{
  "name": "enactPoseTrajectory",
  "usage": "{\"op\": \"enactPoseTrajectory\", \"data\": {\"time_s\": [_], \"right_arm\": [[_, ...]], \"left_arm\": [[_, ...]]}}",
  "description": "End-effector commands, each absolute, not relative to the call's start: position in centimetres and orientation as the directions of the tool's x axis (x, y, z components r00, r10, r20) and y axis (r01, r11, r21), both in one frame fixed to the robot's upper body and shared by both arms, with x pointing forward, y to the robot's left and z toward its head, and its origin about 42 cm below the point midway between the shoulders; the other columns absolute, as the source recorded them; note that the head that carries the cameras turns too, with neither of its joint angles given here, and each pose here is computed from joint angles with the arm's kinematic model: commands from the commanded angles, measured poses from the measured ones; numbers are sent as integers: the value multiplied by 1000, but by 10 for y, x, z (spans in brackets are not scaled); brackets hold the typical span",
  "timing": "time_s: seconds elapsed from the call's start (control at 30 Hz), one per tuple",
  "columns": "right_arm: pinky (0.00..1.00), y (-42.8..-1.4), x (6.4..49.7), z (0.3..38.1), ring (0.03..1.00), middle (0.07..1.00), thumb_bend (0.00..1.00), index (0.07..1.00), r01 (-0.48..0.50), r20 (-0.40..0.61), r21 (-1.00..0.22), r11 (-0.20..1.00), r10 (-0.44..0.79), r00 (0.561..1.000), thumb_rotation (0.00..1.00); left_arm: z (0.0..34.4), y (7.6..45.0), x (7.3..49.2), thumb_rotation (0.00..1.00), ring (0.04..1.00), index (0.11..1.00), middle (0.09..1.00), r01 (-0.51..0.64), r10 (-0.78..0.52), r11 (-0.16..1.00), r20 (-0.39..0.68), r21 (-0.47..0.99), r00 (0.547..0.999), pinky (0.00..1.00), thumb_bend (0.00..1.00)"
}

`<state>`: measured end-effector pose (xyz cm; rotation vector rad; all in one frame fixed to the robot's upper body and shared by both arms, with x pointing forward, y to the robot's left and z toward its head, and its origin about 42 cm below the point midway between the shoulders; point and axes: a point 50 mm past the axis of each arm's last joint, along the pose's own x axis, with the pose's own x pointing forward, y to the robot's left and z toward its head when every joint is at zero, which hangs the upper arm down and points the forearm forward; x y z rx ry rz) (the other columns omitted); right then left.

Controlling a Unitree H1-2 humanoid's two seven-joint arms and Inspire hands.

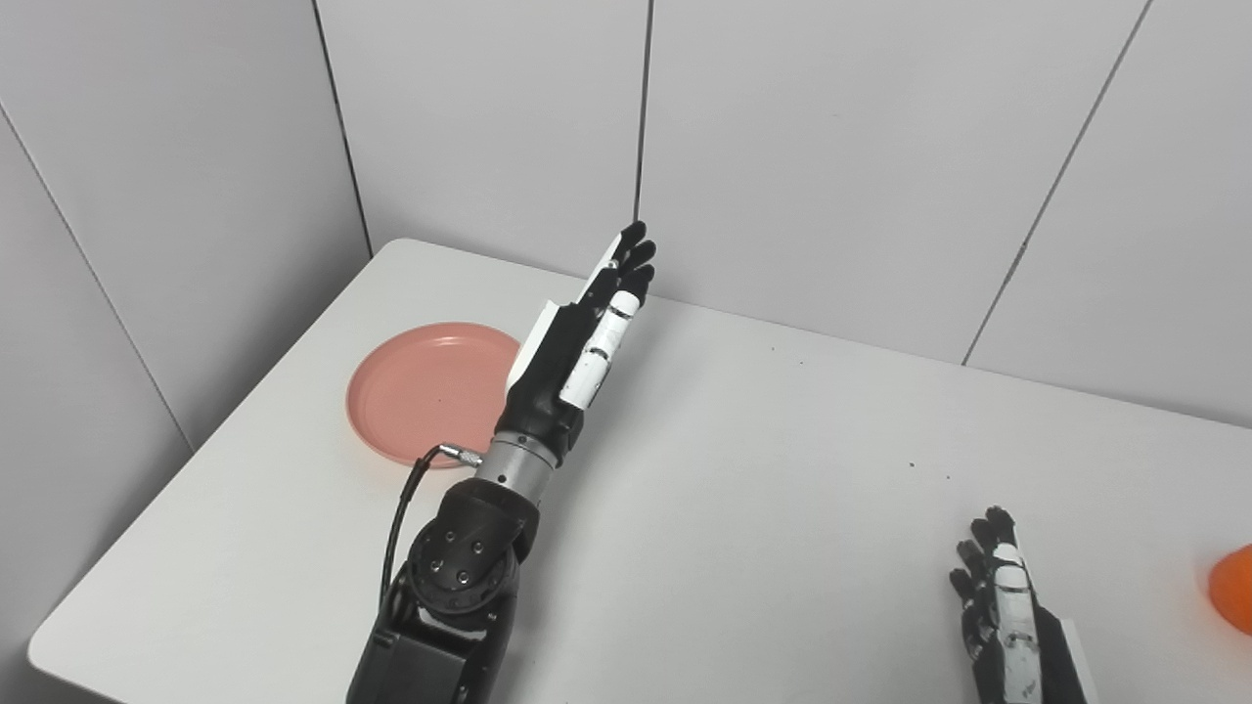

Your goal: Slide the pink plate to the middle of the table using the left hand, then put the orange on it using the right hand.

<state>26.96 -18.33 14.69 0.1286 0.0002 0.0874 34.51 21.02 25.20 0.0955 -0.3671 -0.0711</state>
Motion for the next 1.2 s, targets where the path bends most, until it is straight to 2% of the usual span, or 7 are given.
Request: {"op": "enactPoseTrajectory", "data": {"time_s": [0.0, 0.07, 0.3, 0.47, 0.7, 0.9, 1.17], "right_arm": [[1000, -183, 269, 160, 1000, 1000, 155, 1000, -101, 71, 131, 986, 92, 993, 1000], [1000, -183, 269, 160, 1000, 1000, 158, 1000, -99, 70, 132, 986, 91, 993, 1000], [1000, -184, 269, 160, 1000, 1000, 162, 1000, -105, 70, 146, 984, 95, 993, 1000], [1000, -184, 269, 161, 1000, 1000, 166, 1000, -111, 74, 140, 984, 101, 992, 1000], [1000, -185, 270, 161, 1000, 1000, 157, 1000, -109, 74, 136, 985, 100, 992, 1000], [1000, -186, 270, 161, 1000, 1000, 143, 1000, -107, 72, 130, 986, 98, 993, 1000], [1000, -186, 270, 160, 1000, 1000, 139, 1000, -105, 72, 132, 986, 97, 993, 1000]], "left_arm": [[277, 217, 352, 1000, 952, 944, 963, 30, -68, 995, 429, 93, 901, 958, 450], [284, 227, 354, 1000, 945, 942, 954, 6, -41, 997, 438, 81, 898, 956, 461], [306, 262, 366, 1000, 934, 913, 925, -101, 48, 991, 489, 82, 871, 945, 397], [320, 287, 369, 1000, 935, 922, 939, -152, 97, 986, 505, 69, 858, 939, 404], [330, 328, 371, 1000, 889, 866, 892, -234, 180, 971, 503, 45, 845, 855, 395], [331, 361, 373, 1000, 861, 855, 868, -231, 215, 973, 474, -25, 854, 840, 389], [325, 401, 373, 1000, 880, 857, 876, -259, 253, 965, 450, -48, 856, 867, 389]]}}
